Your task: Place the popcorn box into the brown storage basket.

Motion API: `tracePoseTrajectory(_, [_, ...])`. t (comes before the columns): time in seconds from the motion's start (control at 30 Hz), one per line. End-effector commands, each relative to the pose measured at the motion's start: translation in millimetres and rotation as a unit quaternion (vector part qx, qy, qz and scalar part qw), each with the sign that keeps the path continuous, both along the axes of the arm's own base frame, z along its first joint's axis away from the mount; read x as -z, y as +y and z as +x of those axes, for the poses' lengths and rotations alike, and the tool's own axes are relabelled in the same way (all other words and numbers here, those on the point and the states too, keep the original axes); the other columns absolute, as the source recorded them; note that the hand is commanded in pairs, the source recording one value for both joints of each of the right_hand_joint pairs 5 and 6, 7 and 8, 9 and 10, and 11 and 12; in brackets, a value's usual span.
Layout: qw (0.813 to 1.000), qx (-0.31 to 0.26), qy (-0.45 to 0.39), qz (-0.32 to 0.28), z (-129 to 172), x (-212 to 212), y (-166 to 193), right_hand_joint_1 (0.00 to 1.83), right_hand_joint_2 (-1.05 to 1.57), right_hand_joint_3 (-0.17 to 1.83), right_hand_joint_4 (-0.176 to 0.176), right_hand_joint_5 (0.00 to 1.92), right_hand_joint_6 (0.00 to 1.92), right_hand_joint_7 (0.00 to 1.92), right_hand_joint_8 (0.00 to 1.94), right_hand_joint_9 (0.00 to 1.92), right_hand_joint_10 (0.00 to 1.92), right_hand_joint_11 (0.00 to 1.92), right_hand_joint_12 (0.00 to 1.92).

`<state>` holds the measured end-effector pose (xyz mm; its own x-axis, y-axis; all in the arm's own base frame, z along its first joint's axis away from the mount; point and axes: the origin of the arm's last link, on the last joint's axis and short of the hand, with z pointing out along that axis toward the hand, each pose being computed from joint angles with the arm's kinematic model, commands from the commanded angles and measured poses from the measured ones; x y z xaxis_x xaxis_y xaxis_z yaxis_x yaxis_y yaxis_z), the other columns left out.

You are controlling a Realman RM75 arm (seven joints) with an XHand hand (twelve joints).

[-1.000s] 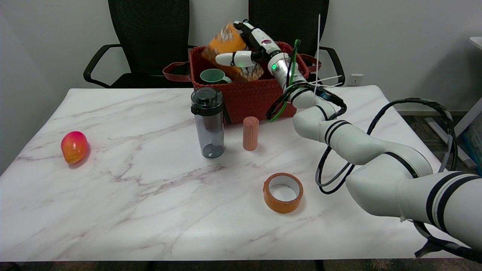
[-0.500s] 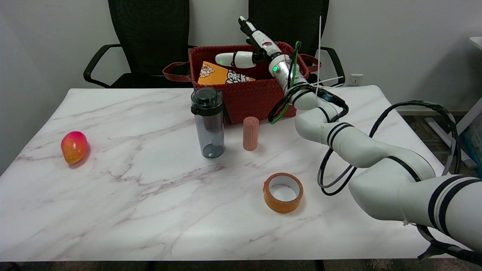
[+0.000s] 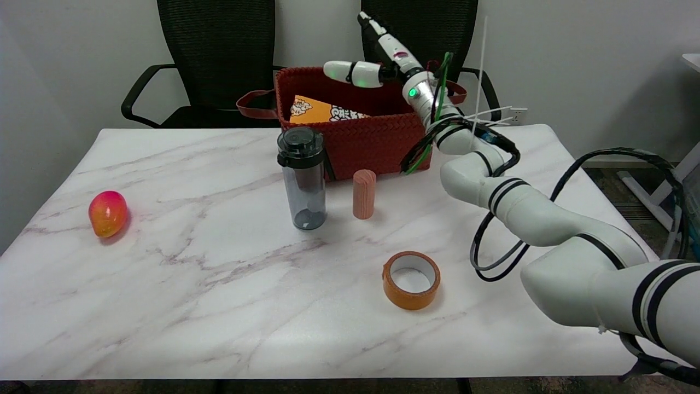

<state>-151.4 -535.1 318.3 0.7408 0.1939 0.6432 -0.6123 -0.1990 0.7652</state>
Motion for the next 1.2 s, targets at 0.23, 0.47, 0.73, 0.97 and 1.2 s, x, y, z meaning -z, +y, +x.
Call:
tracePoseTrajectory(0.23, [0.990, -0.066, -0.078, -0.101, 29.1, -142.0, 71.3, 0.54, 0.75, -0.02, 0.000, 0.00, 0.00, 0.00, 0.00, 0.00, 0.00, 0.11, 0.11])
tracePoseTrajectory(0.47, [0.980, -0.089, -0.082, -0.161, 23.6, -196.1, 114.9, 0.53, 0.75, -0.02, 0.000, 0.00, 0.00, 0.00, 0.00, 0.00, 0.00, 0.11, 0.11])
tracePoseTrajectory(0.73, [0.968, -0.104, -0.086, -0.210, 8.6, -232.6, 161.8, 0.52, 0.78, -0.01, 0.000, 0.00, 0.00, 0.00, 0.00, 0.00, 0.00, 0.10, 0.10])
tracePoseTrajectory(0.97, [0.963, -0.124, -0.115, -0.208, -6.4, -232.8, 191.1, 0.52, 0.80, -0.03, 0.000, 0.00, 0.00, 0.00, 0.00, 0.00, 0.00, 0.11, 0.11])
tracePoseTrajectory(1.2, [0.959, -0.145, -0.131, -0.204, -12.6, -228.2, 207.1, 0.53, 0.81, -0.07, 0.000, 0.00, 0.00, 0.00, 0.00, 0.00, 0.00, 0.13, 0.13])
